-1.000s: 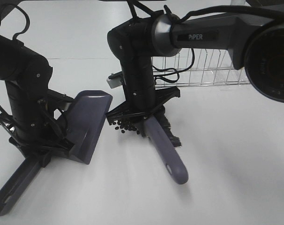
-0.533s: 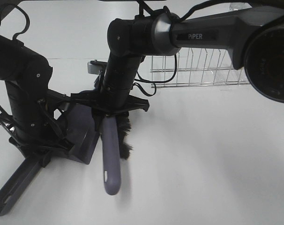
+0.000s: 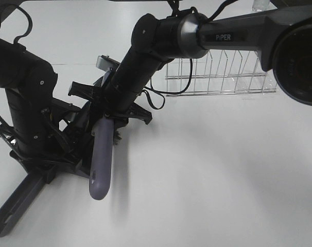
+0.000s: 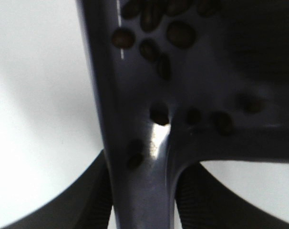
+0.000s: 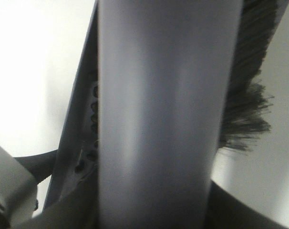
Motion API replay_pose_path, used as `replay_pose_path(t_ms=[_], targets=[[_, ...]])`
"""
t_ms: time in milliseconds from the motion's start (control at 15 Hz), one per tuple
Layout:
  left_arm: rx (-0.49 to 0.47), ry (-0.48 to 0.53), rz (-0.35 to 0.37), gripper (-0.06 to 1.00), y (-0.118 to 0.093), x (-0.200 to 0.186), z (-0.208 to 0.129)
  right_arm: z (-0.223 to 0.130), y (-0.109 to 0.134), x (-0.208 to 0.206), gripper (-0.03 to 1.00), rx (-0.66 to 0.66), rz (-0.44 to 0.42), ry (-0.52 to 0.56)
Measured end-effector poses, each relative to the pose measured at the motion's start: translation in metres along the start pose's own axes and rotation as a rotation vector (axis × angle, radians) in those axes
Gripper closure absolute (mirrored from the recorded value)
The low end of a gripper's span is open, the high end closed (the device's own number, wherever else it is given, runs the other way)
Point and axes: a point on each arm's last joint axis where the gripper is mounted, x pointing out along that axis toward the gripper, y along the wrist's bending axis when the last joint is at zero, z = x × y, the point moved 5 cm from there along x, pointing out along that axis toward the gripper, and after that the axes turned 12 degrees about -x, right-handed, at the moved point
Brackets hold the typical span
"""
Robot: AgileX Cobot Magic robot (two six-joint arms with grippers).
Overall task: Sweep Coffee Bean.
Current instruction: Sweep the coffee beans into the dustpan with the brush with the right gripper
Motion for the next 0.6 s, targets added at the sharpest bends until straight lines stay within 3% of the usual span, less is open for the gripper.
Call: replay_pose_path(t_ms=[400,600], targets=[[0.0,0.0,0.0,0.59,0.0,0.0,0.0,0.003,-0.006,-0.024,0.68,-0.036,0.005,0.025],[-0.001,0.0,-0.001,0.59,0.0,0.0,0.0,0.001,-0.005,-0.051,0.68,-0.136,-0.083,0.021]])
